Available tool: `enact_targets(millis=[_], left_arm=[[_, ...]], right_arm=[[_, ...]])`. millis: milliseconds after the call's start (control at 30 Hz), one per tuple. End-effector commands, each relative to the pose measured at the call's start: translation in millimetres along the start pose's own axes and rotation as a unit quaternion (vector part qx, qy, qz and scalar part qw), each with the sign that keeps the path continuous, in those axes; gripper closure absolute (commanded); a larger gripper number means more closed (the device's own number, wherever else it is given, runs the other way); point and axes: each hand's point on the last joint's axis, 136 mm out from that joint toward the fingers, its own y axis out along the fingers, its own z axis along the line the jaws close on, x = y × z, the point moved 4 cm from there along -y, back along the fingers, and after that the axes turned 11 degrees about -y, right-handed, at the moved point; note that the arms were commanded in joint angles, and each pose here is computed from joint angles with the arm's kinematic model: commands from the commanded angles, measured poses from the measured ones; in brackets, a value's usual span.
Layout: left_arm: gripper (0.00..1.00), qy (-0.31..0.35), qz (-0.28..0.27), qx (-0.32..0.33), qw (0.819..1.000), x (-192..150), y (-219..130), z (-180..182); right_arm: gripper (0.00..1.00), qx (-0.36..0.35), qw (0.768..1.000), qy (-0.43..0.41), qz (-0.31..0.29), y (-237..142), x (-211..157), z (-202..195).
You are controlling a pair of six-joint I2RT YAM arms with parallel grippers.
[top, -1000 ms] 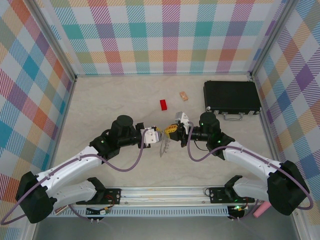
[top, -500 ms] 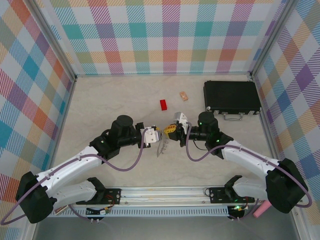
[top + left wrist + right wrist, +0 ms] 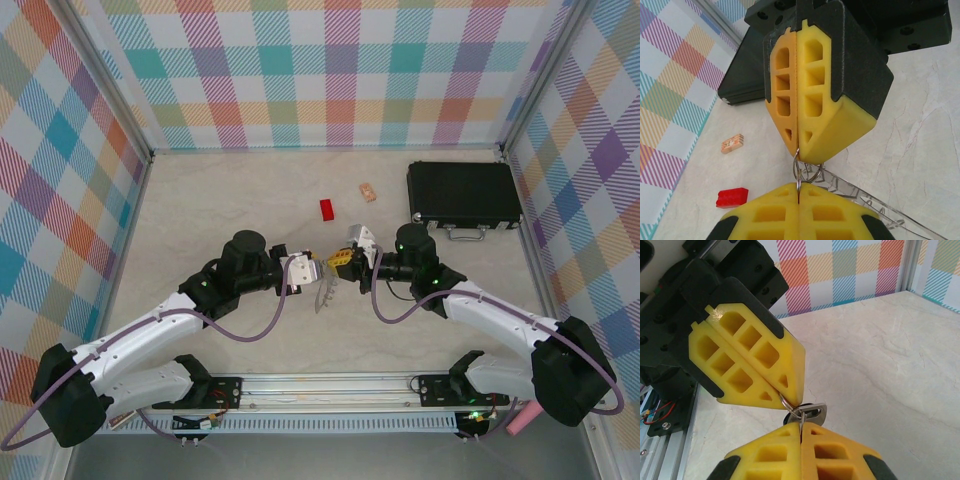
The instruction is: Put the keys on the keyring
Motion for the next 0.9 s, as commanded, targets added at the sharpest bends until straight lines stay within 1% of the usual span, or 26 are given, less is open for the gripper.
enact_targets(millis=[0, 367, 667, 867], left_arm=[[1.0, 0.008, -0.028, 0.027, 0.999, 19.1, -6.9, 9.6], [1.0, 0.008, -0.041, 0.027, 0.999, 23.1, -8.9, 9.2], [1.0, 0.006, -0.031, 0.011, 0.999, 17.9, -8.4, 3.4], [1.0, 0.02, -0.016, 0.002, 1.0, 13.2, -11.8, -0.5]], right_arm=[[1.0, 0.021, 0.999, -0.026, -0.023, 1.8, 16.9, 5.2], [1.0, 0.025, 0.999, -0.025, -0.021, 3.5, 16.3, 5.6], [1.0, 0.012, 0.999, -0.024, -0.019, 2.5, 15.9, 3.4], [1.0, -0.015, 0.999, -0.03, -0.01, 0.7, 14.7, -2.8]])
